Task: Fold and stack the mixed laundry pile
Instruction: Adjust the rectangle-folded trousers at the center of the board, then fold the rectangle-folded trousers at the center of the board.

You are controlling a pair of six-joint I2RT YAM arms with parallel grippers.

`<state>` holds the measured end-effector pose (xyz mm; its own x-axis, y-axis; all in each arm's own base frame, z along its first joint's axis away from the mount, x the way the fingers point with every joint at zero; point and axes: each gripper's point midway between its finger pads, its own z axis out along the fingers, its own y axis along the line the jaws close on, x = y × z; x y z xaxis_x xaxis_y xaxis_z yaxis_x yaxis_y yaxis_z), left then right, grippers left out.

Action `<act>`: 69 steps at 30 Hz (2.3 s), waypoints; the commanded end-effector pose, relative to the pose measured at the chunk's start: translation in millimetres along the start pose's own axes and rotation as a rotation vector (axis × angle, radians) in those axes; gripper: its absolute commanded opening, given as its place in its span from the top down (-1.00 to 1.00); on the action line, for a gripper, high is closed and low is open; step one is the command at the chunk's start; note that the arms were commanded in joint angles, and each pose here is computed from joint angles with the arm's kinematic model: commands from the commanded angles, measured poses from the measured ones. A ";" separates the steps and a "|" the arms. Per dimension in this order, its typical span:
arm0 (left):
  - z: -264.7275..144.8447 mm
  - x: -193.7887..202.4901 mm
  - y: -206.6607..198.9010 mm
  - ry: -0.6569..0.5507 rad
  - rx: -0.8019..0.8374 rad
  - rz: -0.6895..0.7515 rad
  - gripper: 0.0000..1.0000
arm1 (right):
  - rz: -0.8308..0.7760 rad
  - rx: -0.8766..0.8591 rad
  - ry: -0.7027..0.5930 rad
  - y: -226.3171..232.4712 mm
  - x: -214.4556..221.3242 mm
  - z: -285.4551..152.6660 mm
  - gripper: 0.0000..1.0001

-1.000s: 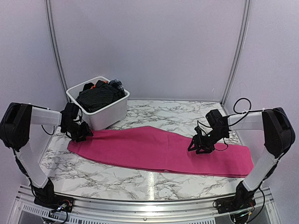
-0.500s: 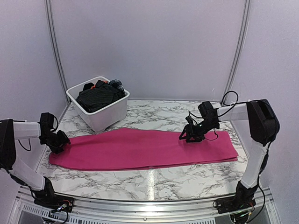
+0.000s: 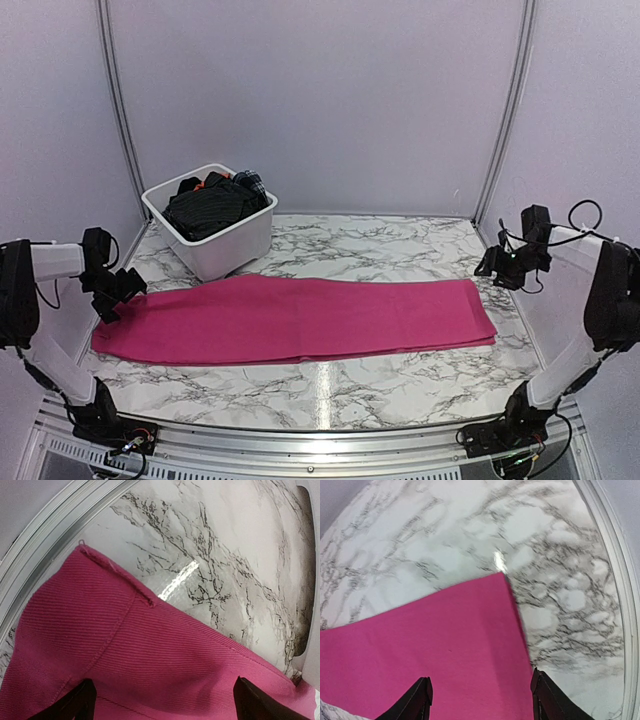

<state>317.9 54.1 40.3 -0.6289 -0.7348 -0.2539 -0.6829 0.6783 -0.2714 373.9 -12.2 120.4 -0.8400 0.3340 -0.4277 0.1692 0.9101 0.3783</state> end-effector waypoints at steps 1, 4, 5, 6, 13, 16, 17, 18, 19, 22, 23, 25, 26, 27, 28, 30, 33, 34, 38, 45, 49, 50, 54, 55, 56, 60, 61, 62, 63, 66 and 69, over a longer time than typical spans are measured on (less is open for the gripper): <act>-12.1 -3.3 -5.7 0.002 0.026 0.036 -0.98 | 0.025 0.128 0.109 -39.7 33.6 11.8 -0.29; -22.4 -7.1 -7.8 -0.031 0.039 0.057 -0.98 | 0.018 0.151 0.160 -49.2 43.5 24.2 -0.32; -25.2 -7.3 -7.7 -0.039 0.042 0.059 -0.98 | 0.017 0.170 0.175 -53.3 47.8 27.3 -0.33; -27.3 -8.0 -7.1 -0.049 0.041 0.061 -0.98 | 0.013 0.182 0.185 -55.9 50.9 29.5 -0.35; -28.1 -3.5 -0.5 -0.056 0.027 0.044 -0.98 | -0.083 0.245 0.281 -45.7 76.9 51.1 -0.37; -28.8 -4.5 -0.5 -0.061 0.026 0.033 -0.98 | -0.122 0.254 0.343 -38.9 92.1 63.6 -0.33; -29.6 -4.9 -0.7 -0.065 0.027 0.031 -0.98 | -0.128 0.257 0.358 -38.3 96.4 66.5 -0.28; -31.0 -6.3 -1.6 -0.070 0.030 0.028 -0.98 | -0.122 0.254 0.373 -38.3 100.4 69.0 -0.24; -32.7 -7.7 -3.0 -0.076 0.035 0.027 -0.98 | -0.112 0.243 0.382 -37.1 102.8 70.9 -0.20; -38.0 -11.8 -6.1 -0.094 0.047 0.029 -0.98 | -0.076 0.176 0.392 -28.3 103.1 74.9 0.14; -39.7 -13.2 -7.5 -0.100 0.052 0.032 -0.98 | -0.066 0.145 0.385 -23.2 100.6 74.8 0.29; -43.0 -14.0 -9.6 -0.106 0.063 0.040 -0.98 | -0.045 0.096 0.356 -13.7 91.1 70.7 0.72; -44.6 -14.2 -11.5 -0.108 0.072 0.046 -0.98 | -0.038 0.084 0.333 -10.4 83.3 66.2 0.95; -46.8 -14.8 -13.5 -0.112 0.083 0.053 -0.98 | -0.028 0.082 0.299 -9.1 73.0 58.7 1.00; -48.8 -14.7 -14.9 -0.115 0.092 0.058 -0.98 | -0.006 0.086 0.254 -12.8 59.7 48.7 1.00; -55.7 -15.6 -20.2 -0.132 0.122 0.075 -0.98 | 0.061 0.105 0.150 -27.5 31.7 23.3 1.00; -66.8 -16.1 -27.5 -0.158 0.169 0.104 -0.98 | 0.152 0.181 -0.007 -62.4 -4.4 -23.3 1.00; -70.1 -15.3 -29.9 -0.162 0.185 0.112 -0.98 | 0.170 0.214 -0.062 -73.3 -16.4 -40.8 1.00; -82.2 -11.2 -37.7 -0.173 0.245 0.135 -0.98 | 0.183 0.260 -0.211 -78.3 -47.2 -87.9 1.00; -89.8 -3.0 -48.3 -0.168 0.327 0.155 -0.98 | 0.014 -0.239 -0.145 78.1 -47.7 -68.1 1.00; -80.6 7.8 -46.7 -0.129 0.341 0.129 -0.98 | -0.104 -0.461 0.026 189.0 7.4 -33.9 1.00; -77.6 11.4 -45.1 -0.116 0.342 0.115 -0.98 | -0.132 -0.496 0.071 212.8 24.2 -23.6 1.00; -68.4 26.3 -42.5 -0.075 0.358 0.091 -0.98 | -0.262 -0.580 0.239 292.9 94.3 17.5 1.00; -68.2 29.0 -43.5 -0.071 0.366 0.091 -0.98 | -0.292 -0.585 0.280 306.3 111.0 30.6 1.00; -67.0 32.1 -43.0 -0.069 0.368 0.088 -0.98 | -0.312 -0.583 0.322 315.7 126.2 44.0 1.00; -70.5 35.7 -45.4 -0.082 0.380 0.096 -0.98 | -0.310 -0.571 0.437 324.6 168.8 95.9 1.00; -71.8 35.9 -45.9 -0.085 0.384 0.097 -0.98 | -0.293 -0.568 0.457 321.0 175.2 104.5 1.00; -73.2 35.8 -46.6 -0.087 0.389 0.098 -0.98 | -0.286 -0.546 0.463 314.3 179.1 112.8 1.00; -75.0 35.5 -47.3 -0.091 0.395 0.098 -0.98 | -0.283 -0.515 0.470 305.4 181.7 120.2 1.00; -79.0 35.1 -48.2 -0.100 0.403 0.101 -0.98 | -0.259 -0.448 0.478 273.7 182.7 128.9 1.00; -82.2 34.2 -49.0 -0.108 0.407 0.109 -0.98 | -0.226 -0.382 0.477 223.9 181.1 121.6 1.00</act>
<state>296.6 -2.6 111.5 -0.6400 -0.6755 -0.3662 -0.4288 0.7095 -0.5592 324.7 333.3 35.2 -0.9760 -0.1399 -0.1671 -0.2165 0.7103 0.6698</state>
